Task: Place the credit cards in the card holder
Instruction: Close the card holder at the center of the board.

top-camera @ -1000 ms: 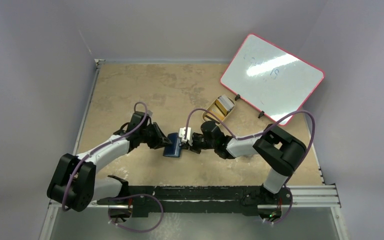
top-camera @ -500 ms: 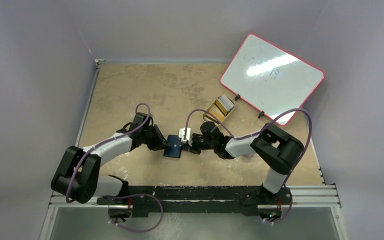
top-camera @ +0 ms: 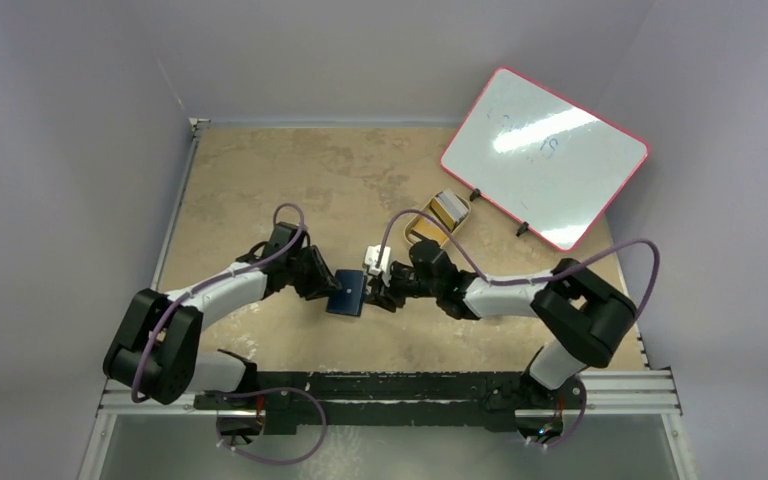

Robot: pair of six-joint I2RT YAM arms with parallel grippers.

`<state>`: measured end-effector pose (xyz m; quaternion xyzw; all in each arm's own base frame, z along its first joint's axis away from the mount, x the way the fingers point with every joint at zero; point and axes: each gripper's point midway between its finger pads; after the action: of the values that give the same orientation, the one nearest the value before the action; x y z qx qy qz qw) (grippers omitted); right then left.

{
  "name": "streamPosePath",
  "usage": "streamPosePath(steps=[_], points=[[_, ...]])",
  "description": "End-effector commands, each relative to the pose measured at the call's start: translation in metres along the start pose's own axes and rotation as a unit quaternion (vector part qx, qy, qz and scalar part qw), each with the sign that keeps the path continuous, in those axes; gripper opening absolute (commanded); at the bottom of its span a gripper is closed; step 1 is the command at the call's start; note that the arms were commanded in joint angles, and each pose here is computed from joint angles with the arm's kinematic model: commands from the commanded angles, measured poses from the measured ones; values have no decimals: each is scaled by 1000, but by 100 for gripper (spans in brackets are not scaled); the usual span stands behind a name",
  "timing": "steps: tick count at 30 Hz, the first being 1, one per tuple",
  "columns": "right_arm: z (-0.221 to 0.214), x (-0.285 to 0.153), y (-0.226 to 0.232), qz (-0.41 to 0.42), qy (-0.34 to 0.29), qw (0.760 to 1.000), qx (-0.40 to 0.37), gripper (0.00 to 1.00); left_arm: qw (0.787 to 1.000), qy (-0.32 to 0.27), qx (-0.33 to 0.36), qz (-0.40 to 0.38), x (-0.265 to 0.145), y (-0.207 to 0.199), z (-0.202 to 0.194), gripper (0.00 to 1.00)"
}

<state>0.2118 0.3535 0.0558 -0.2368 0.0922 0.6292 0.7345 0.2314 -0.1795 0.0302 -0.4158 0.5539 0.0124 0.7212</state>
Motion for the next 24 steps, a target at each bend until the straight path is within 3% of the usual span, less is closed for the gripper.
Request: streamPosePath(steps=[1, 6, 11, 15, 24], points=[[29, -17, 0, -13, -34, 998, 53, 45, 996, -52, 30, 63, 0, 20, 22, 30], [44, -30, -13, -69, -21, 977, 201, 48, 994, -42, 42, 89, 3, 30, 21, 33], [14, -31, -17, -119, 75, 903, 407, 47, 996, -27, 28, 81, 9, 31, 12, 34], [17, -28, -4, -89, 38, 852, 514, 45, 997, -27, 16, 73, 8, 28, 4, 30], [7, -15, -6, -99, 40, 811, 575, 32, 999, -29, -21, 39, 15, 17, -23, 19]])
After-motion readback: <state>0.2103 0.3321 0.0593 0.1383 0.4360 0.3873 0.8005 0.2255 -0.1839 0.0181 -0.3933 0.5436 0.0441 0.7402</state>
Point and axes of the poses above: each gripper's point midway between its finger pads, its own x axis out along the fingers, its own y axis along the line the jaws close on, z = x × y, and after that the axes turned 13 degrees about -x, right-handed
